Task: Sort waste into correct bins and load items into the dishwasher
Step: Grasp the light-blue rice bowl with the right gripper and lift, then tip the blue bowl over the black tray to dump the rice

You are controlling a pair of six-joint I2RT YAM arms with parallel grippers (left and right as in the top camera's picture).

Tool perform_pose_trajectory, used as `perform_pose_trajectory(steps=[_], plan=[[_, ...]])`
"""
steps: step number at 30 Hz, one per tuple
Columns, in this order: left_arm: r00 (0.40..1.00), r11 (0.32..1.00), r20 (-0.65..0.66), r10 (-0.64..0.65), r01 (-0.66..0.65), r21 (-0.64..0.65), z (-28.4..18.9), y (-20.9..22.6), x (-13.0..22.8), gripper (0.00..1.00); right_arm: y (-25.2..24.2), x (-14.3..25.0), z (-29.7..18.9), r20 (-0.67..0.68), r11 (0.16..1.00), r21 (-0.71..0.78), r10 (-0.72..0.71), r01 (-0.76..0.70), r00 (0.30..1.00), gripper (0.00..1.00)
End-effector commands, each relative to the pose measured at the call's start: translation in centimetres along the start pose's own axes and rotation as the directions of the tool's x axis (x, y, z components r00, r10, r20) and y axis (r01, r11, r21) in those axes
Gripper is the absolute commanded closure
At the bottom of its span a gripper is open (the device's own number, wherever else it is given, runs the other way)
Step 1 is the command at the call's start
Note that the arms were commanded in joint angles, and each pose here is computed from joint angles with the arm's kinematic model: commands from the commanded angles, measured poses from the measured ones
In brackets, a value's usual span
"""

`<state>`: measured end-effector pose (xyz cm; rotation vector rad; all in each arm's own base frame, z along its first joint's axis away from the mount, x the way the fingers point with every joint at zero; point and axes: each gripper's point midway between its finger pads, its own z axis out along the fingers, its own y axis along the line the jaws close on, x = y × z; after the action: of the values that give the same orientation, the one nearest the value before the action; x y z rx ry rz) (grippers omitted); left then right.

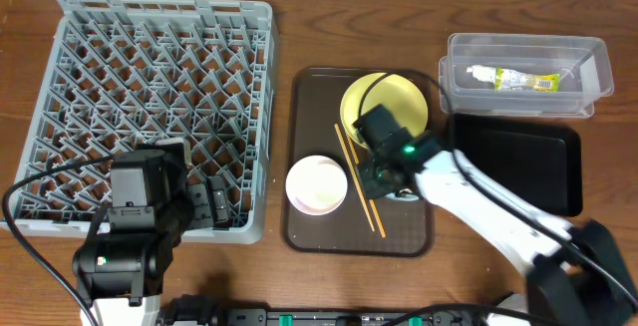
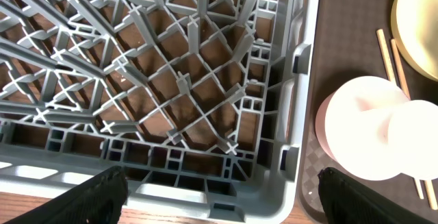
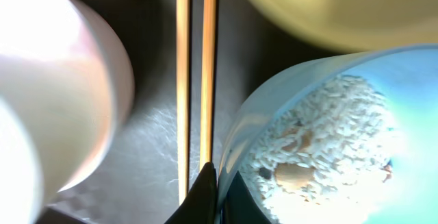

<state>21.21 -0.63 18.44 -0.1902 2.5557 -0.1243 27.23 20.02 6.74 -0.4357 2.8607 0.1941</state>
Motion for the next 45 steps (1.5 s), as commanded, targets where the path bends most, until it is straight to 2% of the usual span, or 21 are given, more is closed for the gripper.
perform_pose_trajectory(steps=[1, 7, 17, 21, 30, 36, 39, 45], plan=[[1.000, 1.000, 0.022, -0.006, 0.006, -0.006, -0.6, 0.0, -0.6, 0.09, -1.1, -3.3, -5.0, 0.163, 0.998, -0.039, 0.061, -0.055, 0.985, 0.99], [1.000, 1.000, 0.023, -0.006, 0.006, -0.006, -0.6, 0.0, -0.7, 0.10, -6.2, -4.3, -9.2, 0.259, 0.978, -0.063, 0.207, -0.197, 0.943, 0.99], [1.000, 1.000, 0.026, -0.006, 0.006, -0.005, -0.6, 0.0, -0.7, 0.10, -12.2, -3.6, -9.5, 0.181, 0.871, -0.344, 0.429, -0.352, 0.885, 0.99], [1.000, 1.000, 0.027, -0.006, 0.006, -0.005, -0.6, 0.0, -0.7, 0.10, -12.9, -3.1, -9.1, 0.151, 0.785, -0.512, 0.482, -0.349, 0.863, 0.99], [1.000, 1.000, 0.027, -0.006, 0.006, -0.005, -0.6, 0.0, -0.7, 0.09, -15.1, -1.6, -7.6, 0.129, 0.570, -0.753, 0.617, -0.328, 0.776, 0.99], [1.000, 1.000, 0.027, -0.006, 0.006, -0.005, -0.6, 0.0, -0.7, 0.09, -16.3, -0.8, -7.8, 0.102, 0.420, -0.867, 0.677, -0.269, 0.729, 0.99], [1.000, 1.000, 0.027, -0.006, 0.006, -0.005, -0.6, 0.0, -0.7, 0.09, -17.3, -0.5, -7.8, 0.088, 0.374, -0.889, 0.703, -0.262, 0.705, 0.99], [1.000, 1.000, 0.027, -0.006, 0.006, -0.005, -0.6, 0.0, -0.7, 0.10, -19.2, -0.4, -9.7, 0.108, 0.277, -0.948, 0.739, -0.154, 0.665, 0.99]])
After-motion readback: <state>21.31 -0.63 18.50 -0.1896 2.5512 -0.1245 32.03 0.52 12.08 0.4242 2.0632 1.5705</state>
